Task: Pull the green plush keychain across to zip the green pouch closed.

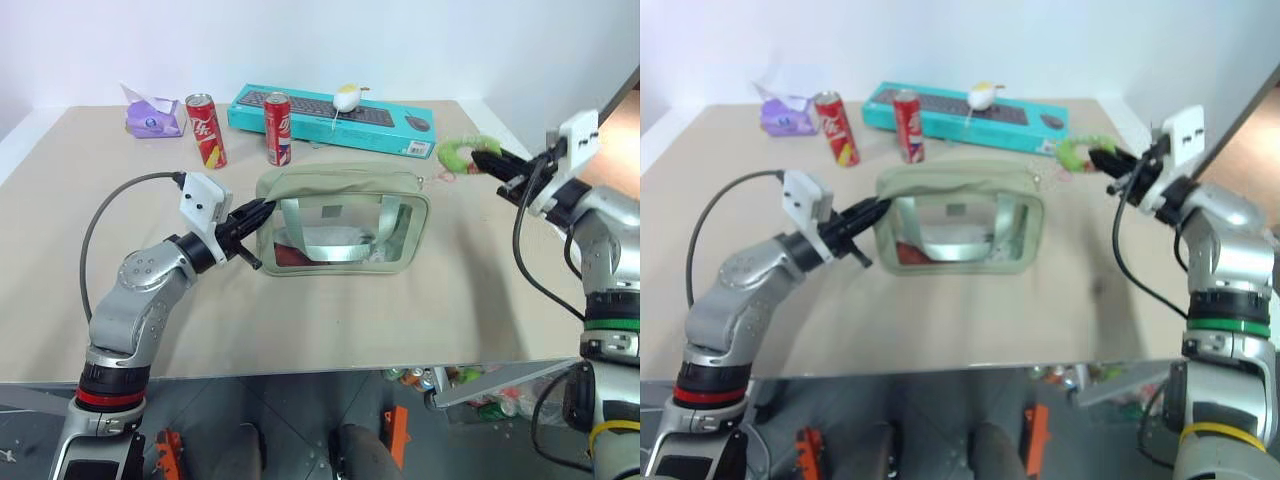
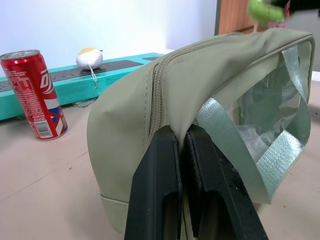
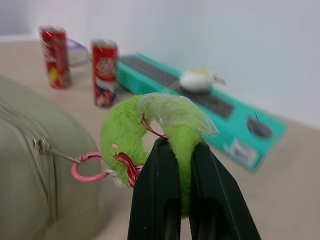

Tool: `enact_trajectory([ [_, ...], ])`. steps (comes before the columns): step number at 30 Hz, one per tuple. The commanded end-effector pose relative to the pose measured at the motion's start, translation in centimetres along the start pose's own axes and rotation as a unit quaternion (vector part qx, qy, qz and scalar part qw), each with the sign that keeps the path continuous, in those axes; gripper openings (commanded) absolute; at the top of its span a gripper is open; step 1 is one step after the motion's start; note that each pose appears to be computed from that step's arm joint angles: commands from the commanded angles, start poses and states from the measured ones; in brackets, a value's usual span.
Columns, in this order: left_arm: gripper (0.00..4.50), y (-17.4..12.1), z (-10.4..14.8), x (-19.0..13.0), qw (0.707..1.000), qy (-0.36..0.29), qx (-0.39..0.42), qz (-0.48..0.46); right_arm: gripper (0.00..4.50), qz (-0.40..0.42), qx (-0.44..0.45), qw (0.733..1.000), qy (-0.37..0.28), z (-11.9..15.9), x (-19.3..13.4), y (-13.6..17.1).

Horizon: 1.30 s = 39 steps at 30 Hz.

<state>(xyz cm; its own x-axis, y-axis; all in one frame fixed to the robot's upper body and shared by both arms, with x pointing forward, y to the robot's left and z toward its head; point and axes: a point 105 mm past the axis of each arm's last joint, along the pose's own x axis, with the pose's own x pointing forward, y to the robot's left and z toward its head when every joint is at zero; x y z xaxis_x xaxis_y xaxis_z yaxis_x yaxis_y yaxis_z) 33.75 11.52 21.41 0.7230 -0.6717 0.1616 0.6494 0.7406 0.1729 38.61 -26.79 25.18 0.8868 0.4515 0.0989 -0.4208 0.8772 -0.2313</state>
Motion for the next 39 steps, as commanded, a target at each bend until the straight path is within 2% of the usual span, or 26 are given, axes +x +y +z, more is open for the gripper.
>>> enact_trajectory([
  [1,0.0,0.8,1.5,-0.4,0.998,-0.029,0.029,0.038,0.03,-0.062,0.017,0.998,0.004,-1.1,-1.0,0.0],
  [4,0.0,0.6,1.7,-0.2,0.998,-0.038,0.031,0.049,0.03,-0.068,0.041,0.996,0.042,-4.8,-0.9,2.9],
  [12,0.0,0.6,1.6,-0.1,0.997,-0.042,0.027,0.065,0.03,-0.067,0.055,0.992,0.094,-9.8,-0.9,6.6],
  [19,0.0,0.5,1.3,0.0,0.997,-0.037,0.009,0.065,0.03,-0.058,0.034,0.992,0.106,-11.0,-0.8,6.9],
  [22,0.0,0.3,1.0,0.0,0.998,-0.031,-0.008,0.058,0.03,-0.057,0.044,0.993,0.088,-10.5,-0.8,6.7],
  [24,0.0,0.1,0.7,-0.2,0.999,-0.022,-0.023,0.042,0.72,-0.059,0.082,0.994,0.034,-8.2,-0.9,5.8],
  [26,0.74,0.3,0.6,-0.5,0.999,-0.017,-0.031,0.036,1.28,-0.043,0.087,0.995,0.0,-6.2,-1.3,5.4],
  [30,2.0,1.2,1.5,-0.9,0.998,-0.026,-0.038,0.035,2.67,0.01,0.07,0.997,-0.038,-2.9,-2.3,5.8],
  [35,3.73,3.4,2.8,-2.1,0.997,-0.043,-0.04,0.048,4.43,0.029,0.038,0.998,-0.051,-0.5,-3.7,5.6],
  [37,4.41,4.0,3.1,-3.1,0.998,-0.041,-0.023,0.043,4.5,0.04,0.021,0.998,-0.043,0.0,-4.6,5.6],
  [39,4.46,4.3,2.8,-4.2,0.999,-0.03,-0.008,0.04,4.5,0.052,0.009,0.998,-0.029,0.2,-5.4,5.7],
])
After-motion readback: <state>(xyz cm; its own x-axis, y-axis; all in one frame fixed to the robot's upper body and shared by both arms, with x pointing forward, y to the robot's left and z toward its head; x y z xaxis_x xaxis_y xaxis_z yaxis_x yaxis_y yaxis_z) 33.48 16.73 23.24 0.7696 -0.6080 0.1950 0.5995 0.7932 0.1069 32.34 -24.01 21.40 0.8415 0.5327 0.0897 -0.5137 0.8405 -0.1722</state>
